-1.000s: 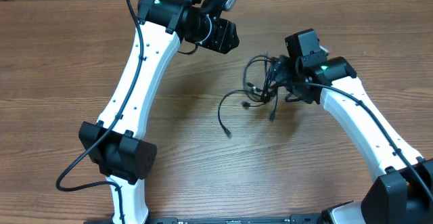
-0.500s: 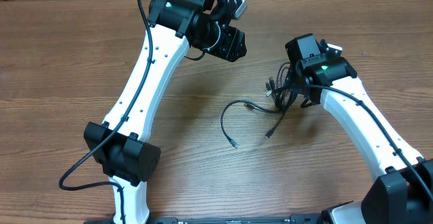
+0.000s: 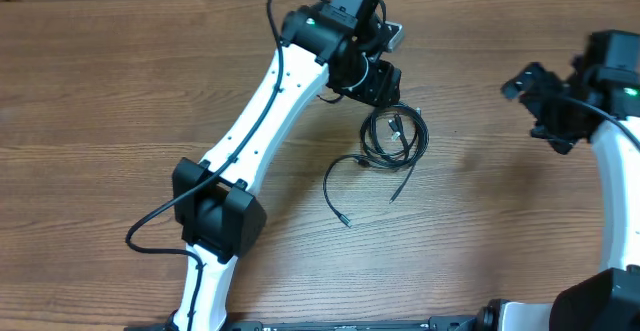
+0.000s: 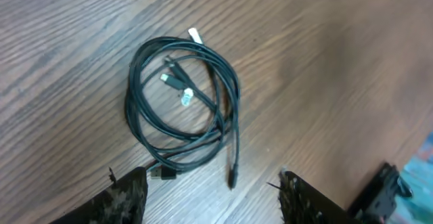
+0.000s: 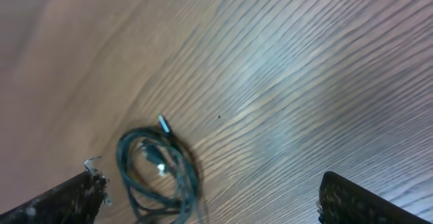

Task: Untangle cables
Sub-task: 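Lower the left gripper onto the cable pile and grasp a strand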

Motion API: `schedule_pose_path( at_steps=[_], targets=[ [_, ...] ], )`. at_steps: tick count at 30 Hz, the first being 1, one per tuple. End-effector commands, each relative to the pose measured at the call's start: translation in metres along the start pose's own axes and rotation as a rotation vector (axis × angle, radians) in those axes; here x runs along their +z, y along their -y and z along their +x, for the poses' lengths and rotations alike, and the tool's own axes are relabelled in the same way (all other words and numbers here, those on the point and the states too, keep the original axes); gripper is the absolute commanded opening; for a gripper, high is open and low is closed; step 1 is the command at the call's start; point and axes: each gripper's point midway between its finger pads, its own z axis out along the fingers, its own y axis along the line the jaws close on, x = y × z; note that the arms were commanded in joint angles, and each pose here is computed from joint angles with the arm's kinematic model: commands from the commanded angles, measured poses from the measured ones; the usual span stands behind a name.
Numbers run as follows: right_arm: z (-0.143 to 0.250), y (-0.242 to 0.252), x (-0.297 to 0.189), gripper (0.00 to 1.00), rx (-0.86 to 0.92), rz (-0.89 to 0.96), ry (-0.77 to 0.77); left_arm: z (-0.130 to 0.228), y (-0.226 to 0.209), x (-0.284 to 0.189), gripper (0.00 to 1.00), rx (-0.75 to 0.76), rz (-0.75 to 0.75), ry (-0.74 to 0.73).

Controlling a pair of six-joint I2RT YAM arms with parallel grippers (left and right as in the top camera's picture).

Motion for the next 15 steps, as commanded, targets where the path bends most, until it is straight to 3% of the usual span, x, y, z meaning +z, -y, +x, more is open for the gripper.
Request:
schedule_pose_path(
  at_steps=[1,7,15],
  targets=[
    [-0.005,-0.011,-0.015,1.0,-0.011,-0.109,-0.01,0.002,-0.028,0.021,0.63,-0.19,-0.1,-0.021],
    [-0.005,-0.011,-0.015,1.0,-0.01,-0.108,-0.009,0.02,-0.054,0.069,0.57,-0.385,-0.164,-0.108],
    [0.001,-0.008,-0.014,1.0,-0.014,-0.096,-0.031,0.031,-0.075,0.122,0.59,-0.447,-0.224,-0.143]
  ],
)
